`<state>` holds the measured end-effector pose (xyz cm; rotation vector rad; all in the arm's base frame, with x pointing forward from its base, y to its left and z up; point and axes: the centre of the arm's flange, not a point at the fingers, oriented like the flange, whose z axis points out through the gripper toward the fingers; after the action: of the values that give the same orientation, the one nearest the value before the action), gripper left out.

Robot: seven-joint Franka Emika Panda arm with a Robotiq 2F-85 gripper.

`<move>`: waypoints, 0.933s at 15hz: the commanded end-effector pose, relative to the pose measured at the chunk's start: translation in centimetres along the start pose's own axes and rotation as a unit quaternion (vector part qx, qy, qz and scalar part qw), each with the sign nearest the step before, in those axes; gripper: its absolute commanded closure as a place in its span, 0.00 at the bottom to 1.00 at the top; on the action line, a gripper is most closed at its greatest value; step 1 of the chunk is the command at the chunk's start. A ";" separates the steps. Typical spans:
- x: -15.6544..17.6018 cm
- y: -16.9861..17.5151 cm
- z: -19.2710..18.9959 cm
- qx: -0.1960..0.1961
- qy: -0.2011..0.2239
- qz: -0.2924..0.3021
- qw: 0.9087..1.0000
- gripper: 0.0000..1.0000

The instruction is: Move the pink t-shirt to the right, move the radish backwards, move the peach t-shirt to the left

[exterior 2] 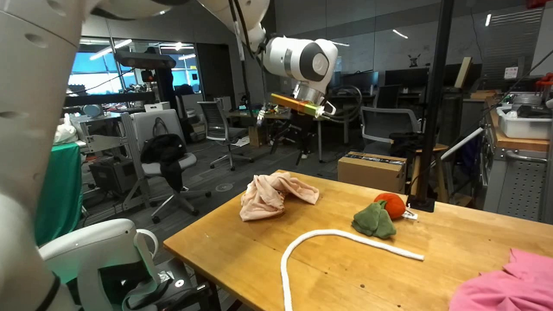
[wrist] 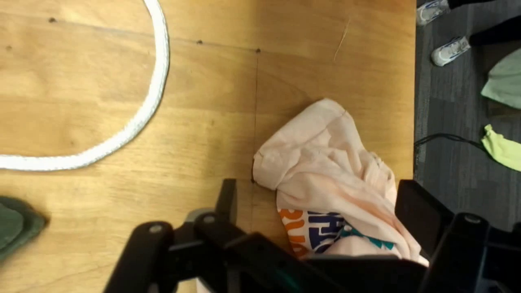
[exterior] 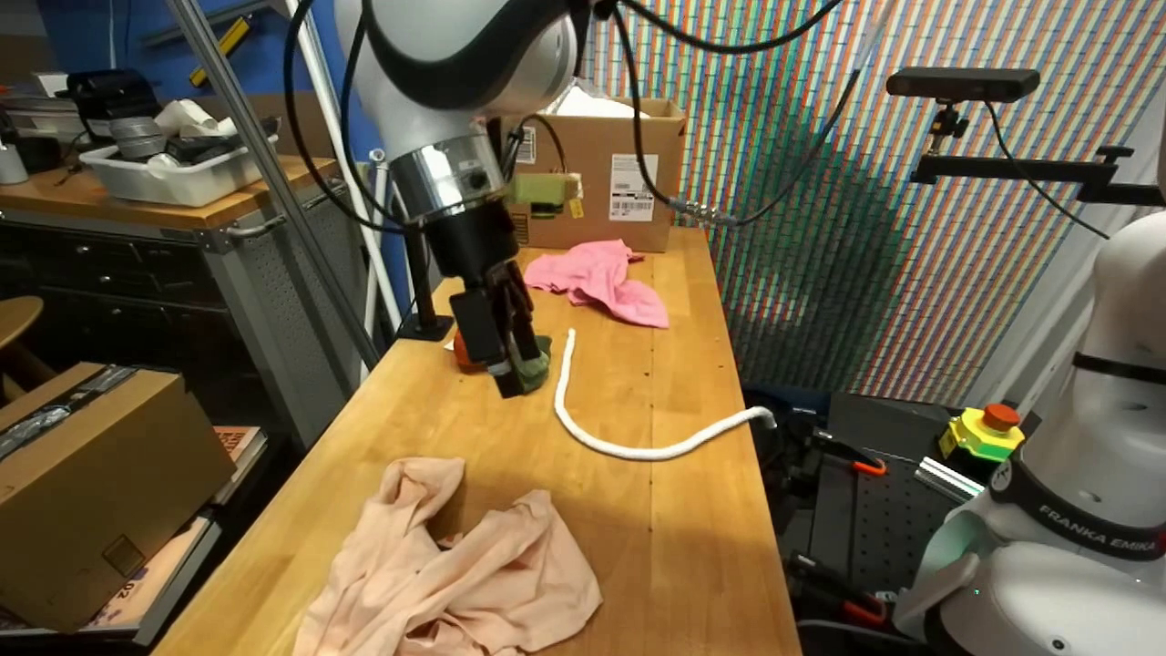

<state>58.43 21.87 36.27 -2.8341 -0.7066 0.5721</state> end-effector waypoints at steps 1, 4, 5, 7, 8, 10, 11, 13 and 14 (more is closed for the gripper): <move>-8.8 -1.8 -2.6 -0.023 0.027 -0.008 0.999 0.00; -13.7 -3.3 -4.1 -0.049 0.072 -0.010 0.996 0.00; -15.3 -3.9 -4.4 -0.057 0.090 -0.012 0.994 0.00; -18.1 -4.9 -4.8 -0.084 0.134 -0.014 0.987 0.00; -19.5 -5.2 -4.8 -0.095 0.154 -0.013 0.983 0.00; -22.2 -5.8 -4.4 -0.116 0.192 -0.011 0.974 0.00; -23.5 -6.0 -4.1 -0.122 0.213 -0.006 0.969 0.00; -26.3 -6.1 -3.7 -0.129 0.254 0.003 0.958 0.00; -27.7 -6.1 -3.5 -0.130 0.270 0.008 0.954 0.00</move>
<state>41.63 16.39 49.11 -3.0014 -0.7303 -0.1137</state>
